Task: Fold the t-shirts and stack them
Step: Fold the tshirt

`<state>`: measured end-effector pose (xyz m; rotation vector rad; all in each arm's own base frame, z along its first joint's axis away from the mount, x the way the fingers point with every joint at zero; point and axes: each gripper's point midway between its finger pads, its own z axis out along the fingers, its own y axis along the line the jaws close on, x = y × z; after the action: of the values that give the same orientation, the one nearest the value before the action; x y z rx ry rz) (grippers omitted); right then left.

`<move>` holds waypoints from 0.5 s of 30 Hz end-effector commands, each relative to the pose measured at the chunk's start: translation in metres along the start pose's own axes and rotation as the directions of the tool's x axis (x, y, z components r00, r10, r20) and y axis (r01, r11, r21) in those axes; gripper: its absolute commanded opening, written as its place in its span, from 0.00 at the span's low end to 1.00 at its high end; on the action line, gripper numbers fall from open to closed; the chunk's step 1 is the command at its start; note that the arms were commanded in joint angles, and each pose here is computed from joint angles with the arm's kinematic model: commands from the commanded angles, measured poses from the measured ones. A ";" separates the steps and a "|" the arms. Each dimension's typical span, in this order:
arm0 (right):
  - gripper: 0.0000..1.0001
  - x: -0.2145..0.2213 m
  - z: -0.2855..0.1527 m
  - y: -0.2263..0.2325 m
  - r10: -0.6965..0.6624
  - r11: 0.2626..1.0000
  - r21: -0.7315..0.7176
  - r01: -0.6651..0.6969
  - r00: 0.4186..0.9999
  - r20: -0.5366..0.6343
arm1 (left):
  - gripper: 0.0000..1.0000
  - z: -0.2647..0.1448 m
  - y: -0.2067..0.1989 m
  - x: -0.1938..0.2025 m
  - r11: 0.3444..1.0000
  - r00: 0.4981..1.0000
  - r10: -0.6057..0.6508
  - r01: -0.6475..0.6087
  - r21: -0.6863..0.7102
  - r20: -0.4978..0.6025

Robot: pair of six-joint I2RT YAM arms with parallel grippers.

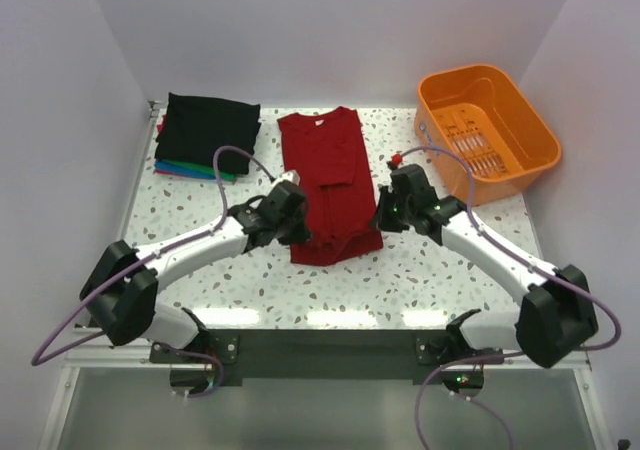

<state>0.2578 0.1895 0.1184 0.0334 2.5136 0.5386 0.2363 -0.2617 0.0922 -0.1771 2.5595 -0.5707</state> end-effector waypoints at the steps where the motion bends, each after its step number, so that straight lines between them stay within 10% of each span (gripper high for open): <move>1: 0.00 -0.059 0.014 0.005 -0.020 1.000 0.017 0.018 0.990 0.138 | 0.00 0.010 -0.011 -0.066 0.999 0.990 0.033 -0.035 0.015 0.136; 15: 0.00 -0.127 0.096 -0.012 0.007 0.996 0.089 -0.014 0.997 0.083 | 0.00 0.073 0.029 -0.145 0.987 0.986 -0.019 0.045 -0.152 0.169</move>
<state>0.3929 0.1939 0.0975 0.1163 2.5050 0.4088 0.3740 -0.2398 0.0812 -0.2874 2.4872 -0.3901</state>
